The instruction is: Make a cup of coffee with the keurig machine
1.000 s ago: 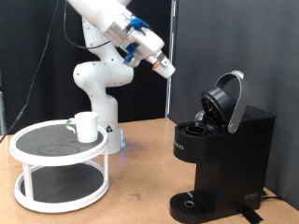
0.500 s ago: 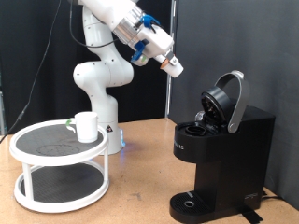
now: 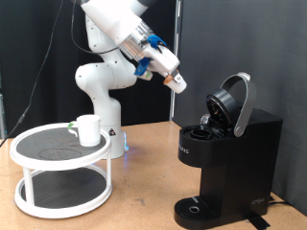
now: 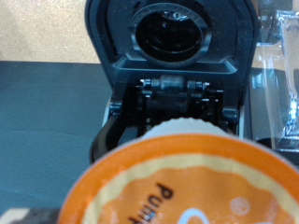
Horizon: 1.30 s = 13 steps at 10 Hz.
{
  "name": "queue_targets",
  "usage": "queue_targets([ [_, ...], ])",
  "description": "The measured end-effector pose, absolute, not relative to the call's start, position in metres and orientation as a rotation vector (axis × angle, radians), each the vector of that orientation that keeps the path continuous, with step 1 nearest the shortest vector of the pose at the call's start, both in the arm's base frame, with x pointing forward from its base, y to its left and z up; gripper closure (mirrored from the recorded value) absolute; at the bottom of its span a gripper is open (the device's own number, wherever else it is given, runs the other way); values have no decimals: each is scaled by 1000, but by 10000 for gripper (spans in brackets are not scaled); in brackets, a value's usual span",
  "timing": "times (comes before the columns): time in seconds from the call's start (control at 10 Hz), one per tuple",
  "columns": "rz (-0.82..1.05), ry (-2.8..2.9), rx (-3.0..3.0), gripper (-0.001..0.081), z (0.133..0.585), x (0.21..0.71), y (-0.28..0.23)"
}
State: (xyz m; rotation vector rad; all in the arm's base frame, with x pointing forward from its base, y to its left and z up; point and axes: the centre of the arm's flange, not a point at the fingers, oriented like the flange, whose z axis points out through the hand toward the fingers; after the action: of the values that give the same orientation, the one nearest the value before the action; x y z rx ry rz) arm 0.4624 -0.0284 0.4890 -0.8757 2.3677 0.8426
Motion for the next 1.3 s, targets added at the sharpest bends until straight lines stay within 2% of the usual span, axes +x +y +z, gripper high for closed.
queue_targets([
  [1.3, 787, 2406, -907, 401, 434, 489, 26],
])
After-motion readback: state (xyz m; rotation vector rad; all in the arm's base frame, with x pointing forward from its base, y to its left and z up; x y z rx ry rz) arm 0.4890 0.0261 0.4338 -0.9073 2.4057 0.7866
